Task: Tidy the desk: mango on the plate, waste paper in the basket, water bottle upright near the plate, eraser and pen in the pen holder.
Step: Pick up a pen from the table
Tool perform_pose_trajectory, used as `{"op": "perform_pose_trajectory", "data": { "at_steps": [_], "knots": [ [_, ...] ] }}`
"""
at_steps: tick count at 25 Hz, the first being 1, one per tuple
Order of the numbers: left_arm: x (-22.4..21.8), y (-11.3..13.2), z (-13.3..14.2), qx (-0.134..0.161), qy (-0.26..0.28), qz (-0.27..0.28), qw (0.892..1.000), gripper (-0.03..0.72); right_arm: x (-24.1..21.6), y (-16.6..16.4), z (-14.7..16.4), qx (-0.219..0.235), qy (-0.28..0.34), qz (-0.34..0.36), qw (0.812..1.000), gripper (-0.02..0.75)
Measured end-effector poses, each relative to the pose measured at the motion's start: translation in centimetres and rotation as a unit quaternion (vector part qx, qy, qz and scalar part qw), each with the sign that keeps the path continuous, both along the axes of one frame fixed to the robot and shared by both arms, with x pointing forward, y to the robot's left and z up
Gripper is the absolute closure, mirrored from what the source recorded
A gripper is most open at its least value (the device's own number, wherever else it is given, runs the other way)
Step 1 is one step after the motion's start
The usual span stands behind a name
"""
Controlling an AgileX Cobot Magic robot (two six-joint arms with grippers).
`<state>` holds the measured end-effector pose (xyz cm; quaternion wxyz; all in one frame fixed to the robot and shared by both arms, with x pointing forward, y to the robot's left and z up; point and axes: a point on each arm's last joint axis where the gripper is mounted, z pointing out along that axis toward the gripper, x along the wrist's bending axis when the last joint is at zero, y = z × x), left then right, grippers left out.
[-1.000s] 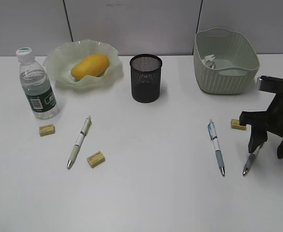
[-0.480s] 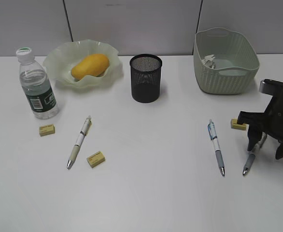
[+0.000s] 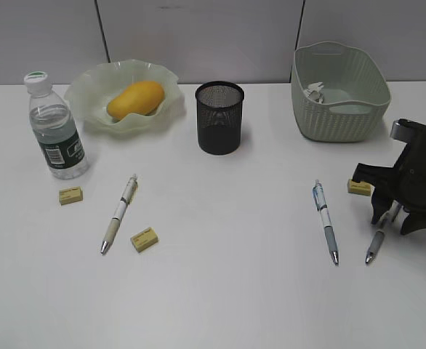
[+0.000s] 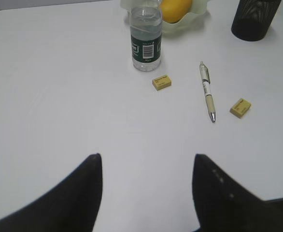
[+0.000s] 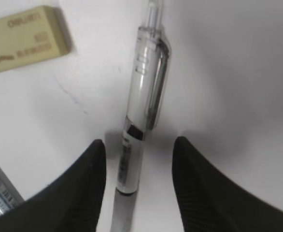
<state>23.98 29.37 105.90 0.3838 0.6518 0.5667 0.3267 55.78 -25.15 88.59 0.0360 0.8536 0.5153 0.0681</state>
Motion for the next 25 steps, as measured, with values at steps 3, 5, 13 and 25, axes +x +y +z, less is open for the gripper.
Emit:
{"op": "perform_pose_trajectory", "data": {
  "at_steps": [3,5,13,25],
  "knots": [
    [0.0,0.0,0.0,0.0,0.0,0.0,1.0,0.239,0.1,0.0,-0.1,0.001,-0.003,-0.001,1.0,0.377],
    [0.0,0.0,0.0,0.0,0.0,0.0,1.0,0.239,0.1,0.0,-0.6,0.0,0.003,-0.001,1.0,0.377],
    [0.0,0.0,0.0,0.0,0.0,0.0,1.0,0.24,0.2,0.0,-1.0,-0.005,0.018,0.001,1.0,0.533],
    [0.0,0.0,0.0,0.0,0.0,0.0,1.0,0.241,0.0,-0.1,-0.5,-0.012,0.017,0.05,0.999,0.616]
  ]
}}
